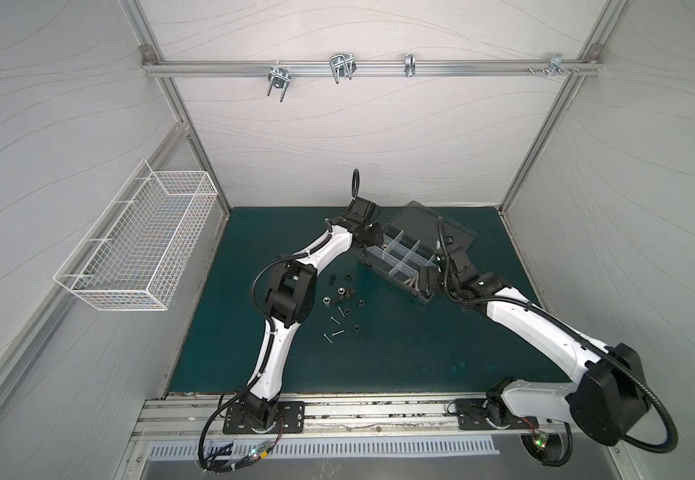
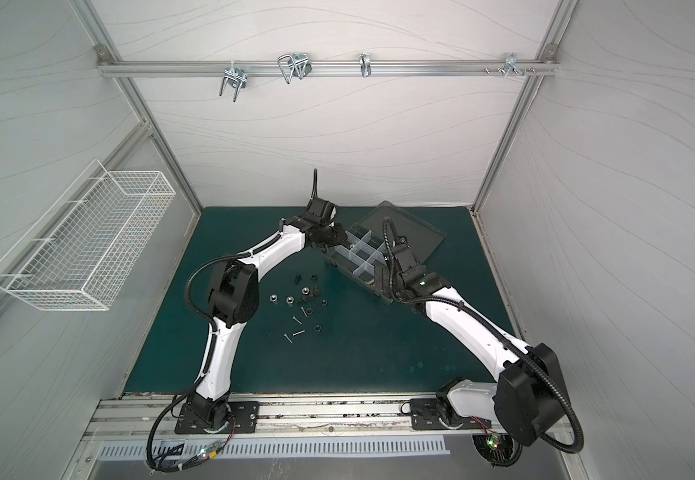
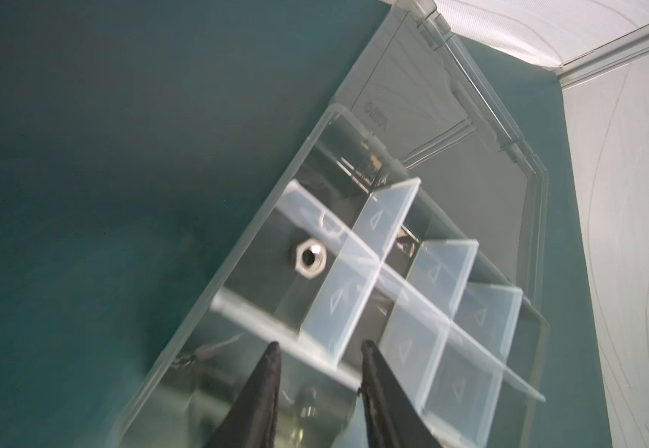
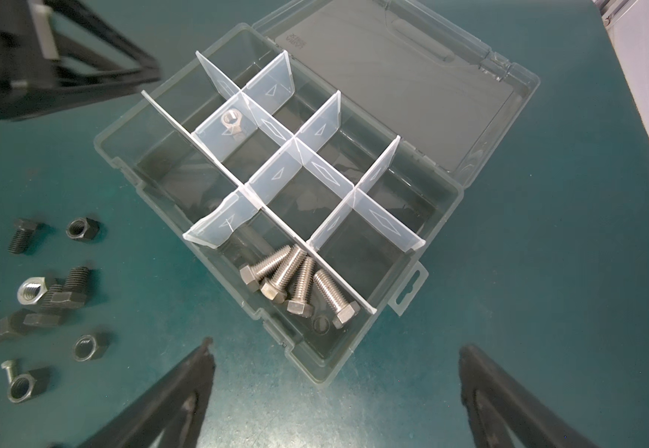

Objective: Sort the screws and nuts into containers
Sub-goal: 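Move the left gripper back over the pile to a second silver nut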

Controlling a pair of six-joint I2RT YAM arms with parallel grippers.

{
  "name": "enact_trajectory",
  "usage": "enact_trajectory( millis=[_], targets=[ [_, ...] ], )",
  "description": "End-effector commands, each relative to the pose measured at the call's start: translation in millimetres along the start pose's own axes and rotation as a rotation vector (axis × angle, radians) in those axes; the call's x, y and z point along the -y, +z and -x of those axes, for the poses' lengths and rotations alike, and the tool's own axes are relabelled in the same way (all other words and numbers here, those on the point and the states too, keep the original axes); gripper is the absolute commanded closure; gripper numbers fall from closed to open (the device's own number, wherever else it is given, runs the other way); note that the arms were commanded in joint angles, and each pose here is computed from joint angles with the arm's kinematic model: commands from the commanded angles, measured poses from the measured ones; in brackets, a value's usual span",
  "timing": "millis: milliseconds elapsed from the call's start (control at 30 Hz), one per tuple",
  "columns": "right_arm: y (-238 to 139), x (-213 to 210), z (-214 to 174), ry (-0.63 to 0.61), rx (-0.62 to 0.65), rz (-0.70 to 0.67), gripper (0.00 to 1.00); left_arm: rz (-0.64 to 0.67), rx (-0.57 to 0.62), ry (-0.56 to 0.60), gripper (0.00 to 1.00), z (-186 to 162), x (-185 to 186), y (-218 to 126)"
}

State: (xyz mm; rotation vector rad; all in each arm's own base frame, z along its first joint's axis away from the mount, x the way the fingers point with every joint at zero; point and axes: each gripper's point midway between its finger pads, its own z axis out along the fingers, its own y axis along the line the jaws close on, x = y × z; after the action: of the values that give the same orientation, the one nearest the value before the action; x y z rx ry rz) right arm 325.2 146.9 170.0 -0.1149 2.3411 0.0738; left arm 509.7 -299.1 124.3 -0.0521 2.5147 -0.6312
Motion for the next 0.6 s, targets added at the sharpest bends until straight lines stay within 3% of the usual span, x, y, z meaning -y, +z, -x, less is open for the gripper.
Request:
enact_trajectory(
  millis=[0, 200, 567],
  targets=[
    [-3.0, 1.3, 4.0, 0.025, 0.027, 0.006, 0.01, 0.024, 0.139, 0.012, 0.63, 23.3, 4.0, -53.0],
    [-2.6, 0.4, 6.3, 0.015, 0.037, 0.009, 0.01, 0.174, 0.168, -0.024, 0.54, -14.2, -45.9, -94.0],
    [-0.9, -0.5, 4.8, 0.025, 0.041, 0.018, 0.01, 0.462, 0.035, -0.118, 0.39, -83.1, -155.3, -133.6]
  ],
)
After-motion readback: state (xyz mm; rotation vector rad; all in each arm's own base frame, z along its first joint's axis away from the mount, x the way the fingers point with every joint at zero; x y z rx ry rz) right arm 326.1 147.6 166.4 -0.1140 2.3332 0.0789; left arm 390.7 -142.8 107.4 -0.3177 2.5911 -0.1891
